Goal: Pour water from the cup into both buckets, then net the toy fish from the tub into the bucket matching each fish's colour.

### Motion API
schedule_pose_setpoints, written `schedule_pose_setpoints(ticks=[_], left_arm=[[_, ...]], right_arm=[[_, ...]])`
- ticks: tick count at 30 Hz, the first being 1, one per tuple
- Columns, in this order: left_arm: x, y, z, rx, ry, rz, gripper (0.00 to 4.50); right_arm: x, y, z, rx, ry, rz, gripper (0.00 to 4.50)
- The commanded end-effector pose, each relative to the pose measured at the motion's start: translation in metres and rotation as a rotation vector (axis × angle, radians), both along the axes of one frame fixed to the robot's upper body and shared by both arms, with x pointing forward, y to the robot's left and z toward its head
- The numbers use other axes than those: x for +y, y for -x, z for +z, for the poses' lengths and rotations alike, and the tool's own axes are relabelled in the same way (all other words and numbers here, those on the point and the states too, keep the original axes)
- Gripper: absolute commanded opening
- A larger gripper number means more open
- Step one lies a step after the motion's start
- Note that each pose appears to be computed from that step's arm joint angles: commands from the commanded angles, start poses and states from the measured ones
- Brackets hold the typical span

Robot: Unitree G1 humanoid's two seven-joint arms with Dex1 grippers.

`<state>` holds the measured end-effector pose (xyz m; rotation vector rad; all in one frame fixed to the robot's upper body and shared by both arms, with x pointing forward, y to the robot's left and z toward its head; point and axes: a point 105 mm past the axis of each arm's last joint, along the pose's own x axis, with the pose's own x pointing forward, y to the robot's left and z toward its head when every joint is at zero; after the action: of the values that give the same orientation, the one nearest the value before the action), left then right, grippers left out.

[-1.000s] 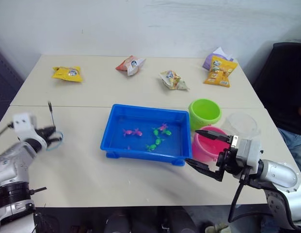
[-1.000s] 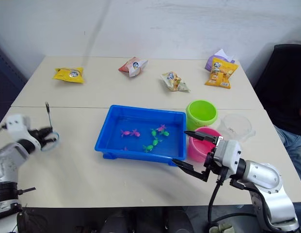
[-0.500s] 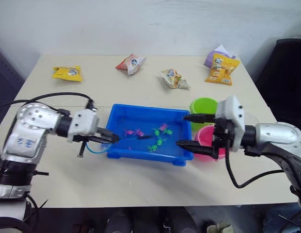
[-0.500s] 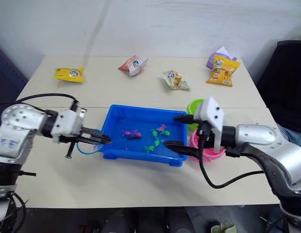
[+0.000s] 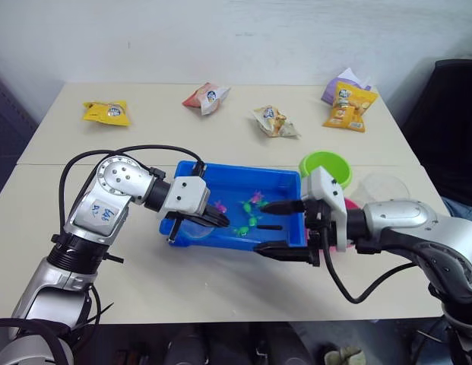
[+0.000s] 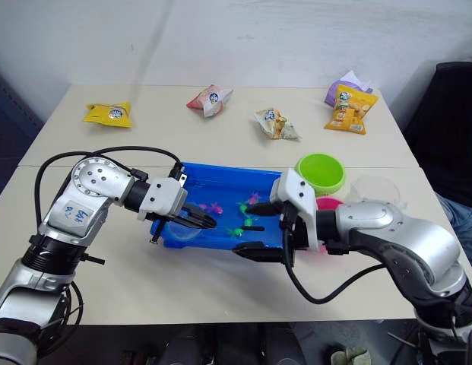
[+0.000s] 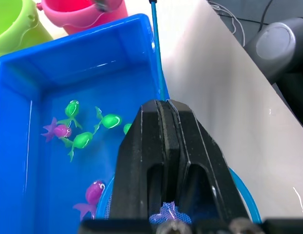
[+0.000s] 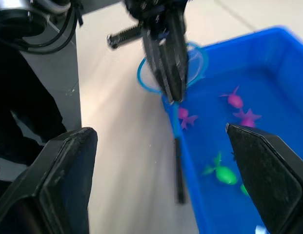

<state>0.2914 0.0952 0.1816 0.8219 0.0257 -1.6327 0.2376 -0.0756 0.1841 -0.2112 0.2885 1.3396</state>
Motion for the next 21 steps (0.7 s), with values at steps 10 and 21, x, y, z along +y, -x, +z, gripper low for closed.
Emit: schedule_pose_setpoints(ticks=[10,21], left_arm=[[-0.010,-0.004,0.000,-0.017,-0.031,0.022,0.05],[-0.012,-0.005,0.000,-0.012,-0.014,0.040,0.00]], right_arm=[[0.008,-0.012,0.000,-0.022,0.030,-0.059,4.50],[0.011,-0.015,-0.001,-0.014,0.048,-0.063,3.16]])
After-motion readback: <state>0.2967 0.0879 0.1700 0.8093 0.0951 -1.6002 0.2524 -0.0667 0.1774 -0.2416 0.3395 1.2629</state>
